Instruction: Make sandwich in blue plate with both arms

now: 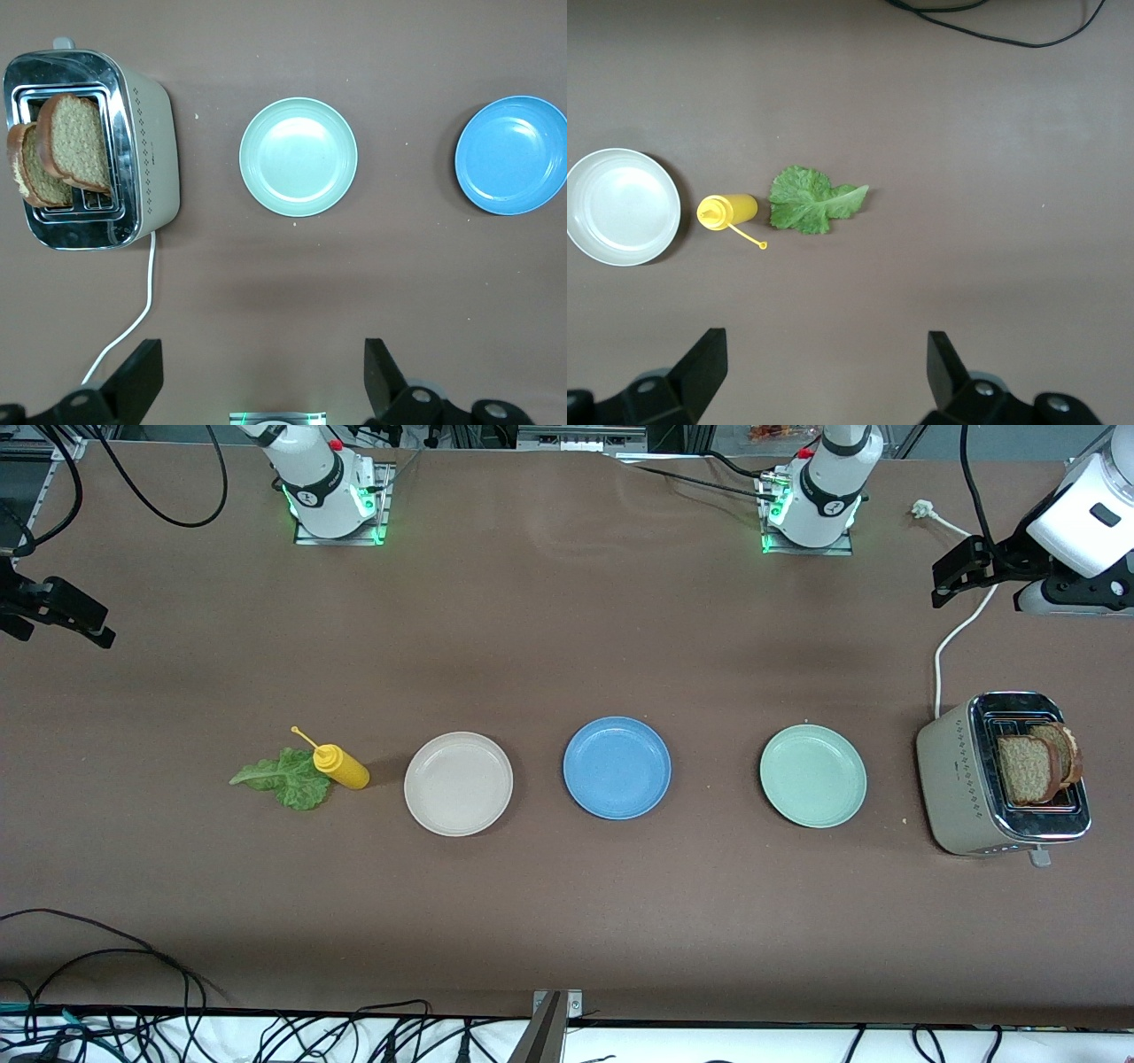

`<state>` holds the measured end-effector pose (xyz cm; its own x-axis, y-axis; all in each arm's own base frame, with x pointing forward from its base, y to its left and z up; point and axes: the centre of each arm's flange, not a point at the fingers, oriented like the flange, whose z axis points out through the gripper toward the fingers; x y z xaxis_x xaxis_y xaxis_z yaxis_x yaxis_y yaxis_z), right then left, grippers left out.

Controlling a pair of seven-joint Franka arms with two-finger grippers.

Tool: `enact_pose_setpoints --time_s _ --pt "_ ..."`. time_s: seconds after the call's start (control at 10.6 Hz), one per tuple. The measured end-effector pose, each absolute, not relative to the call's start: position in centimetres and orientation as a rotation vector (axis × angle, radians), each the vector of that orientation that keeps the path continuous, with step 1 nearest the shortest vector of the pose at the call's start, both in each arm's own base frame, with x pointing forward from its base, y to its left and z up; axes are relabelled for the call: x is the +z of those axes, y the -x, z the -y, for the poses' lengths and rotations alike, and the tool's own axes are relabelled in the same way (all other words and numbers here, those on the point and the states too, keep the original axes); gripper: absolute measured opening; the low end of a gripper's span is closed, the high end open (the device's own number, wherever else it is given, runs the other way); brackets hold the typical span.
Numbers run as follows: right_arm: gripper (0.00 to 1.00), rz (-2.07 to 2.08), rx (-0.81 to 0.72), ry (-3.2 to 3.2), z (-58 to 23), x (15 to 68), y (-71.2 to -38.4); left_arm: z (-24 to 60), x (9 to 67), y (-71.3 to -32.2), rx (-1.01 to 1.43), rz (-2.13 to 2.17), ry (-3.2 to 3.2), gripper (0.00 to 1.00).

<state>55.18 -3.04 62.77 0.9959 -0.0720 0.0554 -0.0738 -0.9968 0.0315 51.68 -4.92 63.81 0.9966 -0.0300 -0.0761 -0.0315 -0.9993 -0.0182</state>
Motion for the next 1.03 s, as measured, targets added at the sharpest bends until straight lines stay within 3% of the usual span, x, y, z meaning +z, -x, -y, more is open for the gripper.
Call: enact_pose_setpoints --time_s 1.03 --pt "1.0 0.099 0.073 -3.108 2.51 62.64 -55.17 4.86 63.79 -51.69 0.119 -0.046 3.12 1.0"
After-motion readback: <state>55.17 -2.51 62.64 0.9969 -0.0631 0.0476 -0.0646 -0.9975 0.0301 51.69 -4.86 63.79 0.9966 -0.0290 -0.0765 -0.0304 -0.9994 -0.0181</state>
